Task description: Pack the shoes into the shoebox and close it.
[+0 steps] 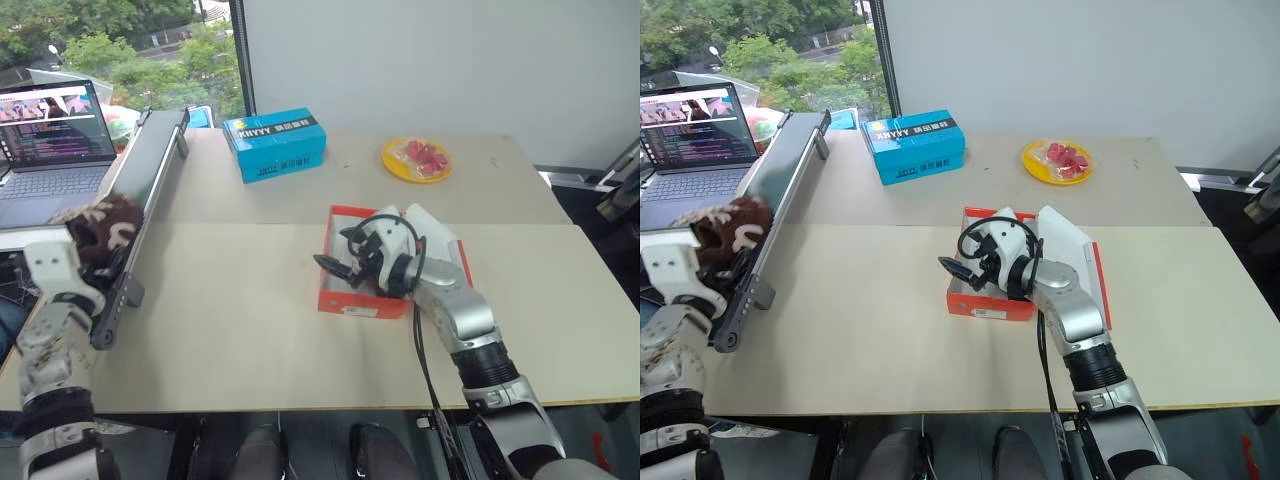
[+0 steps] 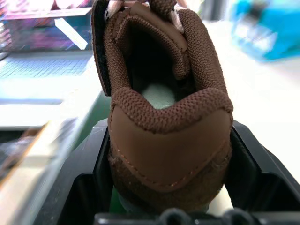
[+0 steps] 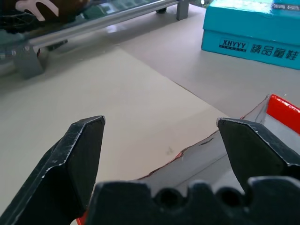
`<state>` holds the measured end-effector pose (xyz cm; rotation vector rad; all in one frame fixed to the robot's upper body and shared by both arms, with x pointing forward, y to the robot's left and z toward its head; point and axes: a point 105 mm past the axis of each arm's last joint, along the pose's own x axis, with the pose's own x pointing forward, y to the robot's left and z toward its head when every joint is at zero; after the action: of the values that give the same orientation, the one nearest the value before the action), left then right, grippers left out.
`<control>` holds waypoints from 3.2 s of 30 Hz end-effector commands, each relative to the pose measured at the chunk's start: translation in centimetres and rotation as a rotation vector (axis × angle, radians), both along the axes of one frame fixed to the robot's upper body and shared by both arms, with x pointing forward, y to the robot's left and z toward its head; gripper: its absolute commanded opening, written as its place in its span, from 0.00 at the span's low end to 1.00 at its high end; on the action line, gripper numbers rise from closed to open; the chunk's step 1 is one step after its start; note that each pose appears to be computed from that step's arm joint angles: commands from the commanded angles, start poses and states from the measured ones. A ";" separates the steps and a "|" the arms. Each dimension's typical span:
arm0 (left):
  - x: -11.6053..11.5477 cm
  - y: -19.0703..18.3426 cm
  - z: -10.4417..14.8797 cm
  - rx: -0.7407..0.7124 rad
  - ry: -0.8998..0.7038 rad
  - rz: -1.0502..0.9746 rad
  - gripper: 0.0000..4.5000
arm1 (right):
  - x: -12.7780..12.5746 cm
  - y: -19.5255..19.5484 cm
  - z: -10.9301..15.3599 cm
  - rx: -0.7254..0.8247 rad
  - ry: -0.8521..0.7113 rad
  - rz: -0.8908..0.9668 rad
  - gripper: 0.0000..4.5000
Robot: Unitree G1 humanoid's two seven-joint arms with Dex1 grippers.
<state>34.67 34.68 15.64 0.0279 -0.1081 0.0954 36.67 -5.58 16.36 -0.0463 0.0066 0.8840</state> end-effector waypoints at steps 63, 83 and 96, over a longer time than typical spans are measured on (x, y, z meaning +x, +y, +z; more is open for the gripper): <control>-3.0 -20.3 5.4 -0.077 0.190 -0.858 1.00 | 4.4 -5.3 6.0 -0.020 0.324 -0.300 0.08; -3.4 -21.2 5.2 -0.063 0.174 -0.850 1.00 | 6.6 -4.9 -4.3 -0.562 0.375 -0.315 0.08; -4.3 -21.4 4.5 -0.036 0.196 -0.847 1.00 | 6.4 -2.1 -6.0 -0.595 0.381 -0.240 0.67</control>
<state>30.85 13.43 19.37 -0.0780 0.1170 -0.7437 43.26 -7.08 10.57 -0.4470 0.5858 0.6284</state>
